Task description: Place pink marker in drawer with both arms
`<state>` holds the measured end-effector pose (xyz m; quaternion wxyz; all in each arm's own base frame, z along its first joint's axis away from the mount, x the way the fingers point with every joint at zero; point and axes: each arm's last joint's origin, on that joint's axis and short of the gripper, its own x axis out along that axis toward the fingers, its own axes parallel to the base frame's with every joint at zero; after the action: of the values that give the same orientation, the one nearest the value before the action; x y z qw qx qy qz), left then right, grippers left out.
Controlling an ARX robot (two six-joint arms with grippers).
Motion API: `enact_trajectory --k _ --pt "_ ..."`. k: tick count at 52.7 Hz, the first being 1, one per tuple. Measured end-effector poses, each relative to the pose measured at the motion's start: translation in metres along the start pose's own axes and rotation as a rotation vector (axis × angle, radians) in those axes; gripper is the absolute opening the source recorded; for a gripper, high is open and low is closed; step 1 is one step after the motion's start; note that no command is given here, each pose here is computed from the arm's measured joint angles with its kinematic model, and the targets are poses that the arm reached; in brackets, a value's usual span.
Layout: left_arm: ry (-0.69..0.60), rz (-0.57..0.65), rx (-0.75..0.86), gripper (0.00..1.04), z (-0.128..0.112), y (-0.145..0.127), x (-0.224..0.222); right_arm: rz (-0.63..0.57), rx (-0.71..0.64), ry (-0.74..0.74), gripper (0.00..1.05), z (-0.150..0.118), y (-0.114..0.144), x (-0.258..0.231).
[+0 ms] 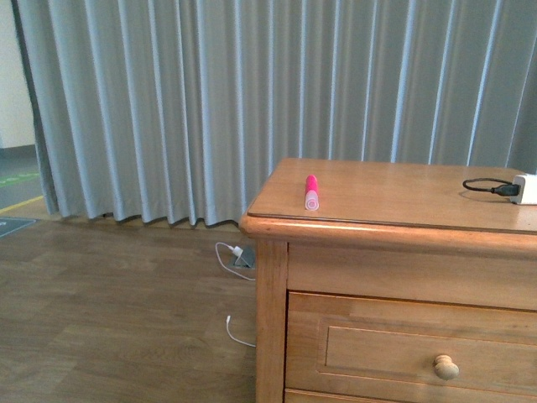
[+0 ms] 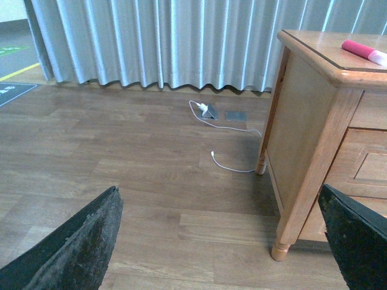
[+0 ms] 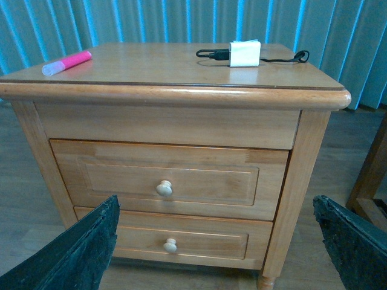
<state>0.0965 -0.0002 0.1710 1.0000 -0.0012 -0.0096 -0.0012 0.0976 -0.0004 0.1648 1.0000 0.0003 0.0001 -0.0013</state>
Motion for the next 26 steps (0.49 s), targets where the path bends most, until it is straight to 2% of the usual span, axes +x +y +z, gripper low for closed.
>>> enact_trajectory --k 26 --pt "0.000 0.000 0.000 0.99 0.0000 0.0000 0.0000 0.000 0.000 0.000 0.96 0.0000 0.0000 0.0000"
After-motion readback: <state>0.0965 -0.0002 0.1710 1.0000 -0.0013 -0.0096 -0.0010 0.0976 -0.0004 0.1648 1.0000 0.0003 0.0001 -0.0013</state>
